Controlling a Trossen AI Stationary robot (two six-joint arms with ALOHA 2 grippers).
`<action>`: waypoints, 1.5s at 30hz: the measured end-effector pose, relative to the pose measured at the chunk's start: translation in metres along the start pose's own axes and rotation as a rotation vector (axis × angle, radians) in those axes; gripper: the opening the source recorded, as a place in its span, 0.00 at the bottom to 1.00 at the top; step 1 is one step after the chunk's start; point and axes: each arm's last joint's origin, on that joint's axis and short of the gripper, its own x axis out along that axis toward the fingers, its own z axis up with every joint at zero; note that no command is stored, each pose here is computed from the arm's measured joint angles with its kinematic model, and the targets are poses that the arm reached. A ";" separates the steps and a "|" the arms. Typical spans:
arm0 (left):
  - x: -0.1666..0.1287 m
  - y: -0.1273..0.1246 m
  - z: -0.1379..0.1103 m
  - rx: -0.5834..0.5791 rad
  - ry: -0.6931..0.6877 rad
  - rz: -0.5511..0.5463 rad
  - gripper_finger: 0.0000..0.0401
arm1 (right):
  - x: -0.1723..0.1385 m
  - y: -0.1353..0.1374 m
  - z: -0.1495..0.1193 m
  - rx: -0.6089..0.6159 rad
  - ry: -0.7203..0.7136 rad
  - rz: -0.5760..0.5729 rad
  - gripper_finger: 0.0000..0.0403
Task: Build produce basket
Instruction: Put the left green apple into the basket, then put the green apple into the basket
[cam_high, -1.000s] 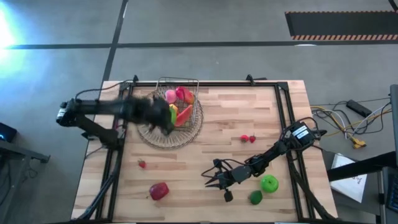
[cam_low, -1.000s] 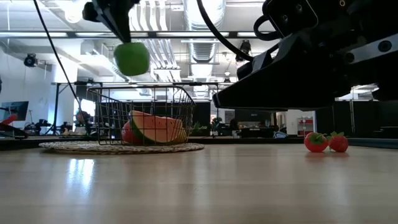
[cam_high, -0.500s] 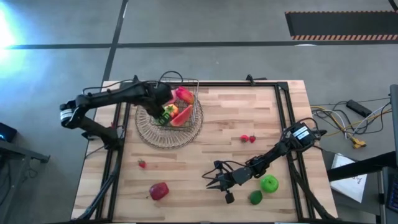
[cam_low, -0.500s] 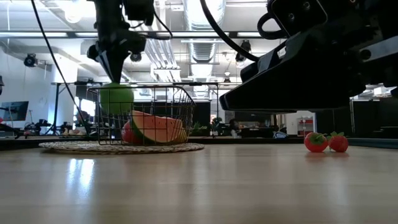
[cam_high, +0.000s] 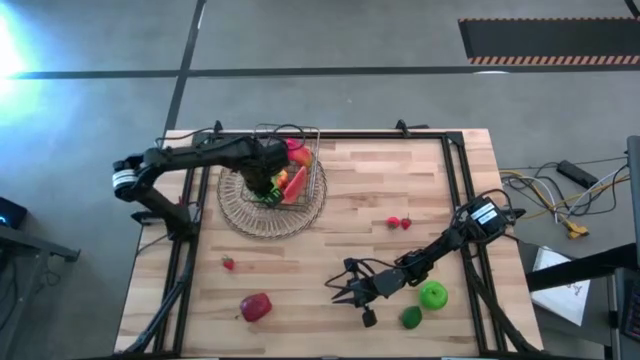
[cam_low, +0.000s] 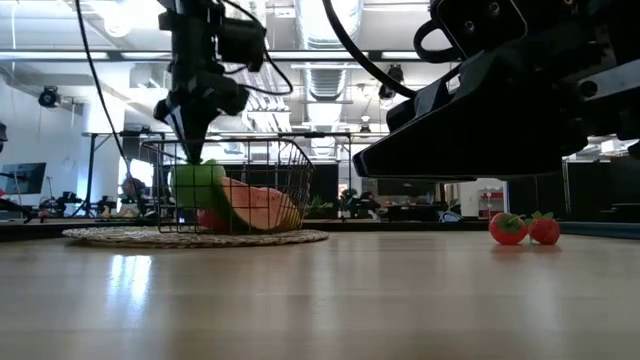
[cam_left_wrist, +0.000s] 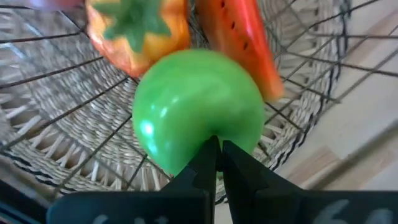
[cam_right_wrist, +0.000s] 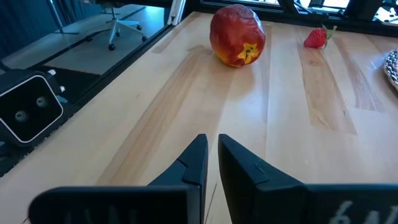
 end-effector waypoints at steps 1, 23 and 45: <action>0.004 -0.001 0.002 0.004 0.015 0.000 0.00 | 0.000 0.000 0.000 0.000 0.000 0.000 0.08; 0.005 0.002 0.014 0.047 -0.013 0.005 0.32 | 0.000 0.000 -0.001 0.009 0.009 0.000 0.08; -0.056 -0.108 -0.085 0.288 -0.720 -0.112 0.46 | -0.111 0.005 0.061 0.120 0.456 -0.219 0.08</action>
